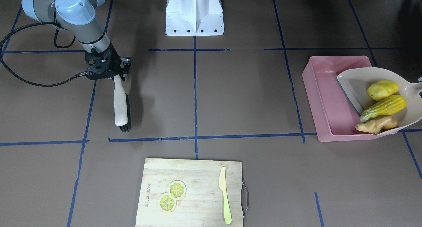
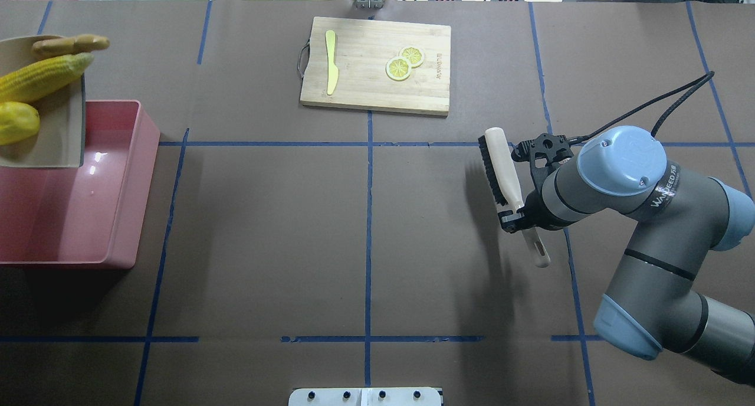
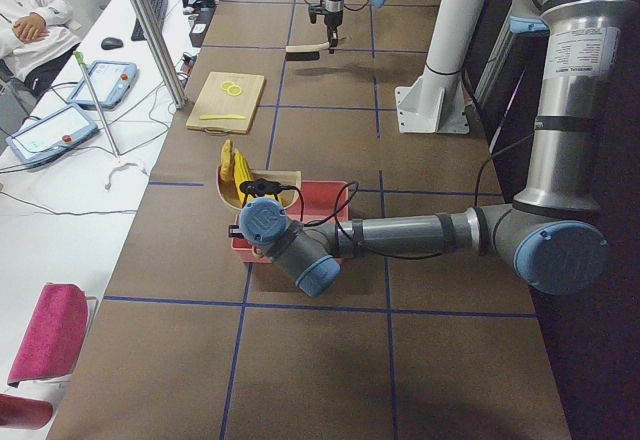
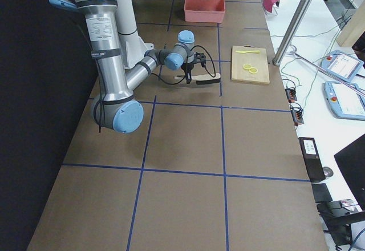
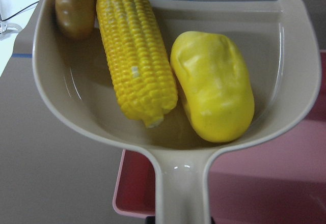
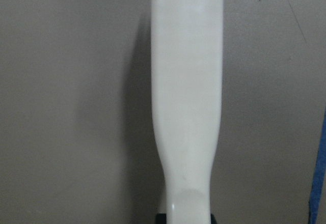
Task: Sweep and dump trash into bin
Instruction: 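Tilt the dustpan with the left gripper to dump the produce into the bin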
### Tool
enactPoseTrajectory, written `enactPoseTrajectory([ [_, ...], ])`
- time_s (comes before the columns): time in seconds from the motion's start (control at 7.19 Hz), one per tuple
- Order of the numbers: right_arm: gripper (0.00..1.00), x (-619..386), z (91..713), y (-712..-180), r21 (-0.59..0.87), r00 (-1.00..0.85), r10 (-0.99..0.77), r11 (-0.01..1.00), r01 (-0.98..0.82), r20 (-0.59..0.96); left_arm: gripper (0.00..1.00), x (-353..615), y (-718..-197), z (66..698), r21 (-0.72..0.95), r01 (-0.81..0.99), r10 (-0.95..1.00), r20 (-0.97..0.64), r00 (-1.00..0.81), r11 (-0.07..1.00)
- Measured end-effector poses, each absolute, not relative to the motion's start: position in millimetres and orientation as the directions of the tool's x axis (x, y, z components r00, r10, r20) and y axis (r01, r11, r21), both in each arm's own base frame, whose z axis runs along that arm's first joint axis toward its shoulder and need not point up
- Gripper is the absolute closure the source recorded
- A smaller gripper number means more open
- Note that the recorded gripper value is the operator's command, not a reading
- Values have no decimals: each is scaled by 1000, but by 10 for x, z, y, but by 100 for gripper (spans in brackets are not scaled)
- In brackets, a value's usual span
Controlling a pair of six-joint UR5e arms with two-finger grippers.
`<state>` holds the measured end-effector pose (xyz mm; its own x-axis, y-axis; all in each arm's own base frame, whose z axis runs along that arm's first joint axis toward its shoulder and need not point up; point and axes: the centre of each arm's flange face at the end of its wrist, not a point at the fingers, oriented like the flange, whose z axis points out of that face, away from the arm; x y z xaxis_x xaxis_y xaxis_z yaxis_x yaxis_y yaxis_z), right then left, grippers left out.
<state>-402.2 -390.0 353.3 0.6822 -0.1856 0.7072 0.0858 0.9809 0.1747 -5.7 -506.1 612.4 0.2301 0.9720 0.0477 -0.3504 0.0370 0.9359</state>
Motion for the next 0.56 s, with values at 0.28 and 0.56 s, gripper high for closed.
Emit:
enactPoseTrajectory([
  [0.28, 100, -4025, 3538, -3897, 175, 683, -186, 981, 86, 706, 100, -96, -4903, 6329, 919, -395, 971, 107, 213, -15],
  [0.56, 100, -4028, 3542, -3897, 175, 684, -185, 981, 85, 706, 100, -140, -4891, 6393, 890, -447, 961, 193, 198, -87],
])
